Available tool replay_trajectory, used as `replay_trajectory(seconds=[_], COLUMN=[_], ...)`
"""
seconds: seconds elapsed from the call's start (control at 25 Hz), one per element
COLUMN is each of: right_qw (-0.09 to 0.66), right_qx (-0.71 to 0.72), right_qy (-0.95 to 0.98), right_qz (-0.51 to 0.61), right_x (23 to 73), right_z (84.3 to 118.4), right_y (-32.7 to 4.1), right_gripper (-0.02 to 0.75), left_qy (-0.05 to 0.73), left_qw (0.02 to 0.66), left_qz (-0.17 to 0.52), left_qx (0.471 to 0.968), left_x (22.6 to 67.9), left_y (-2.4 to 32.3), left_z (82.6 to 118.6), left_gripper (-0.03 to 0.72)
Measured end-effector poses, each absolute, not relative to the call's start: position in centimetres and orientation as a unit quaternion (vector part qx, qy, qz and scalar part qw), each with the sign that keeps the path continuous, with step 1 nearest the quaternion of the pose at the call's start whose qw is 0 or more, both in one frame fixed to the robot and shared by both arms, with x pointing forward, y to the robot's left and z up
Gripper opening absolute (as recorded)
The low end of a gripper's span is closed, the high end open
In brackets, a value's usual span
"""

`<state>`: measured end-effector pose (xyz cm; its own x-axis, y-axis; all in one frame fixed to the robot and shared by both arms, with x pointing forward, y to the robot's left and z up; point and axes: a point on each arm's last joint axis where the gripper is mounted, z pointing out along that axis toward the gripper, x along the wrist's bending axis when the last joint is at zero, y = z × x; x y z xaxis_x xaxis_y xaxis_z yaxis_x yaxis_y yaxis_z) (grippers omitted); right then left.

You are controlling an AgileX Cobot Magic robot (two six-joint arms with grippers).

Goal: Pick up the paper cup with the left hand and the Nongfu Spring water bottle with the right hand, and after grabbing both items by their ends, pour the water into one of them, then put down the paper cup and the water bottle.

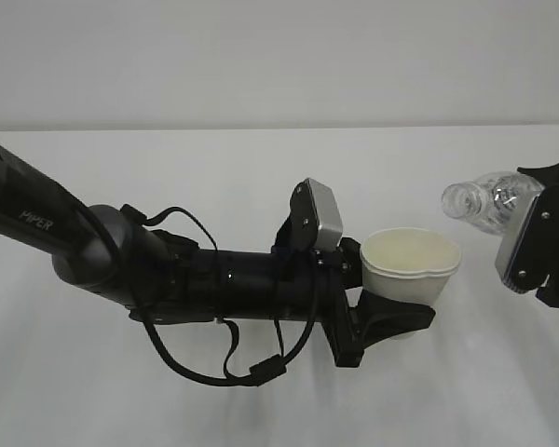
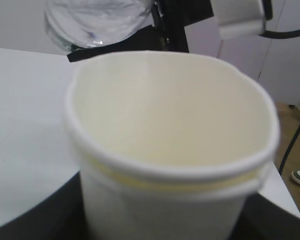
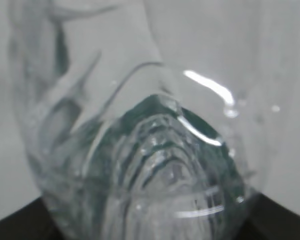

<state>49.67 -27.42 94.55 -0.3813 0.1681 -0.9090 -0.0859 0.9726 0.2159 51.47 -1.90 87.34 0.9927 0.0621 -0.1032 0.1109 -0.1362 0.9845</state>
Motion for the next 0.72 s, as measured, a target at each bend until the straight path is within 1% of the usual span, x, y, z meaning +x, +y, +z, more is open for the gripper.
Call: replay_trajectory(seconds=[0.24,0.72], right_qw=[0.569,0.573], right_qx=[0.001,-0.042], right_qy=[0.816,0.814], right_qz=[0.105,0.086], right_x=[49.74,49.72], right_z=[94.79,94.76], right_y=[-27.33,-27.17], right_gripper=[0.449,0.449], left_qy=[0.058,0.056], left_qw=[0.652,0.652], left_qz=[-0.019,-0.019], left_qx=[0.756,0.756], left_x=[51.46,51.43], left_y=[-1.89,-1.89], left_z=[87.21,87.19], left_gripper=[0.435,0.435])
